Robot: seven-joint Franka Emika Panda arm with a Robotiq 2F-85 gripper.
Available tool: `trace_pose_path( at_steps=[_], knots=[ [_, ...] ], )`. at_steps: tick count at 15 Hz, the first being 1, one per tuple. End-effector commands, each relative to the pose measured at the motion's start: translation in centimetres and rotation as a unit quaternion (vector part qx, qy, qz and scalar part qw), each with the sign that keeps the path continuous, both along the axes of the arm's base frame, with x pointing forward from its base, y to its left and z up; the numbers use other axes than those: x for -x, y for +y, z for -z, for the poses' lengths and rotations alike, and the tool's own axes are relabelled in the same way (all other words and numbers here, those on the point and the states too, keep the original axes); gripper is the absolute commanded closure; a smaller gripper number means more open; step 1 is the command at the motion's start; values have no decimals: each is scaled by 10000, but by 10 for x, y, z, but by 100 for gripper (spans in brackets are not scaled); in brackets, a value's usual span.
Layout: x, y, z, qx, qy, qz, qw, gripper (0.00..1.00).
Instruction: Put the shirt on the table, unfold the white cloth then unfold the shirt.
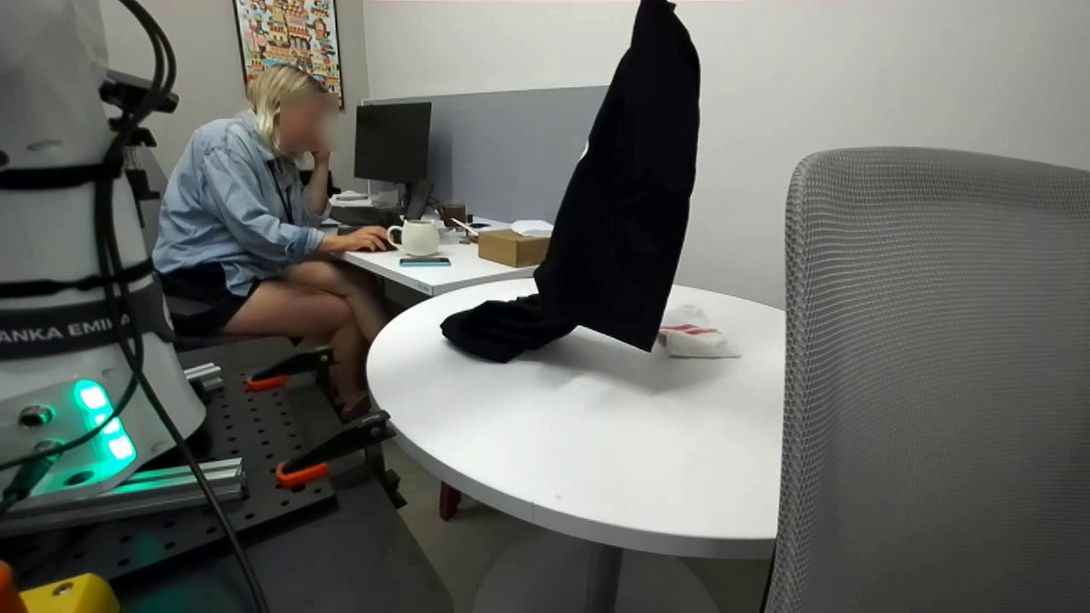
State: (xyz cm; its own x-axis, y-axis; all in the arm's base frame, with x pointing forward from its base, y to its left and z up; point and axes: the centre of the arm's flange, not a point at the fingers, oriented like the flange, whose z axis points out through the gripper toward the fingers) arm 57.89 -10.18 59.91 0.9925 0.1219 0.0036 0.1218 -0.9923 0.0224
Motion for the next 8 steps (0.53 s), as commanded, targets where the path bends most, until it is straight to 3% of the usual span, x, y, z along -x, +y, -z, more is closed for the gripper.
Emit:
trace_pose_path(
  at_steps=[1, 8],
  knots=[
    [-43, -31, 12, 173, 275, 336, 9989, 99],
    [-75, -124, 45, 222, 586, 1123, 9917, 99]
  ],
)
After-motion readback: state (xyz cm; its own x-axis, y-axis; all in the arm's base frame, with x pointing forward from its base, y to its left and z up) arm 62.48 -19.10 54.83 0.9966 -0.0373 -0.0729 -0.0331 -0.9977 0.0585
